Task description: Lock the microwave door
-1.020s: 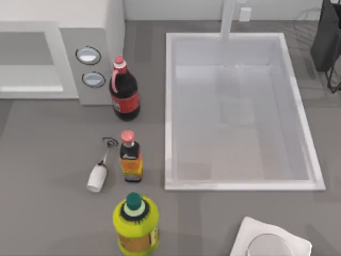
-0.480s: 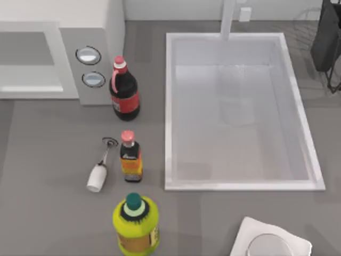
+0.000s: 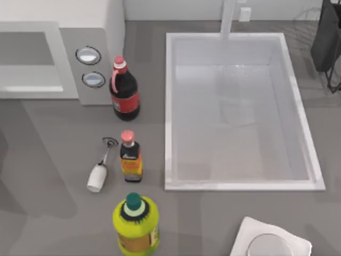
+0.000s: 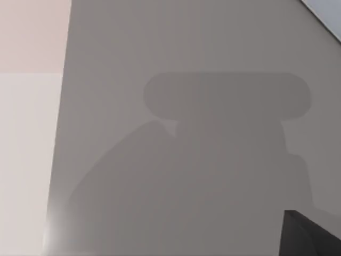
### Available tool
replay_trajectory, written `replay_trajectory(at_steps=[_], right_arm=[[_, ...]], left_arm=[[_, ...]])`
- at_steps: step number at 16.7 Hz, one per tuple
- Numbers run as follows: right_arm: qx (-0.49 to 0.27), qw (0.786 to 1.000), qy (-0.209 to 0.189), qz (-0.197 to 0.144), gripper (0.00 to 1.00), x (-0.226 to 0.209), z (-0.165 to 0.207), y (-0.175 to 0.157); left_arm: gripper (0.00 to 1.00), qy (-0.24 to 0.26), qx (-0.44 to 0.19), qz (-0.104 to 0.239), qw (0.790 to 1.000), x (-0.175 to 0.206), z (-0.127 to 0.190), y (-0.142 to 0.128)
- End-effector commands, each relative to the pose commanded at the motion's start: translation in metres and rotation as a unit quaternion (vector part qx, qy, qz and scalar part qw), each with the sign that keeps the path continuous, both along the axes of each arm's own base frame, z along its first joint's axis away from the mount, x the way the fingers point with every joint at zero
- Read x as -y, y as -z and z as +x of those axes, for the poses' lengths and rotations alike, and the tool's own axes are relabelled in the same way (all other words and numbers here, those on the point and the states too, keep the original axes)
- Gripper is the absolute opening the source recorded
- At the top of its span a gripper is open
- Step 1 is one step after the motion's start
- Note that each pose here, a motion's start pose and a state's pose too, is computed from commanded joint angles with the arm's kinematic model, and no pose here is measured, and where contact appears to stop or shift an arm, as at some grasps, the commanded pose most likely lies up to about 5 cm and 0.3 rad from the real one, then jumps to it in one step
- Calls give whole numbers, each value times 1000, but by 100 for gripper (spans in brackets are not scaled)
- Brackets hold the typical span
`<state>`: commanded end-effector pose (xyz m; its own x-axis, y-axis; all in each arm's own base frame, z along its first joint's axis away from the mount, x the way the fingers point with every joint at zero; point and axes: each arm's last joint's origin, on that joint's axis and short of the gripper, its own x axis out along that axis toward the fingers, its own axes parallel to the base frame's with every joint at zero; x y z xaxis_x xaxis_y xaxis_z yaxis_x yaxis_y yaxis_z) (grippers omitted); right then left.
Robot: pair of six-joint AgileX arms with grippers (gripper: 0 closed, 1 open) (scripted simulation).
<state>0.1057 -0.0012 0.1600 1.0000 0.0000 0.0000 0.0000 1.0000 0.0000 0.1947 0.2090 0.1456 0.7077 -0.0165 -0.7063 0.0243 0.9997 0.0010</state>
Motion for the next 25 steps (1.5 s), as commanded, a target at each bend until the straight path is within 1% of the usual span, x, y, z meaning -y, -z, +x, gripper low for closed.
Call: replay_trajectory(at_steps=[3, 5, 7, 9, 12, 14, 19, 22, 25], right_arm=[[0, 1000, 0, 0, 100, 0, 0, 0], [0, 1000, 0, 0, 100, 0, 0, 0], [0, 1000, 0, 0, 100, 0, 0, 0], [0, 1000, 0, 0, 100, 0, 0, 0], [0, 1000, 0, 0, 100, 0, 0, 0], [0, 1000, 0, 0, 100, 0, 0, 0], [0, 1000, 0, 0, 100, 0, 0, 0], [0, 1000, 0, 0, 100, 0, 0, 0], [0, 1000, 0, 0, 100, 0, 0, 0]], left_arm=[[0, -2, -1, -4, 1000, -1, -1, 1], [0, -2, -3, -3, 1000, 5, 0, 1], [0, -3, -6, -4, 1000, 25, 2, 0], [0, 1, -4, -2, 1000, 55, 3, -3], [0, 0, -1, -4, 1000, 91, -2, 0], [0, -2, -1, -4, 1000, 99, -3, 1], [0, -3, -4, -7, 1000, 101, -3, 2], [0, -4, -10, -7, 1000, 121, 1, 2], [0, 2, -14, -6, 1000, 153, 3, 1]])
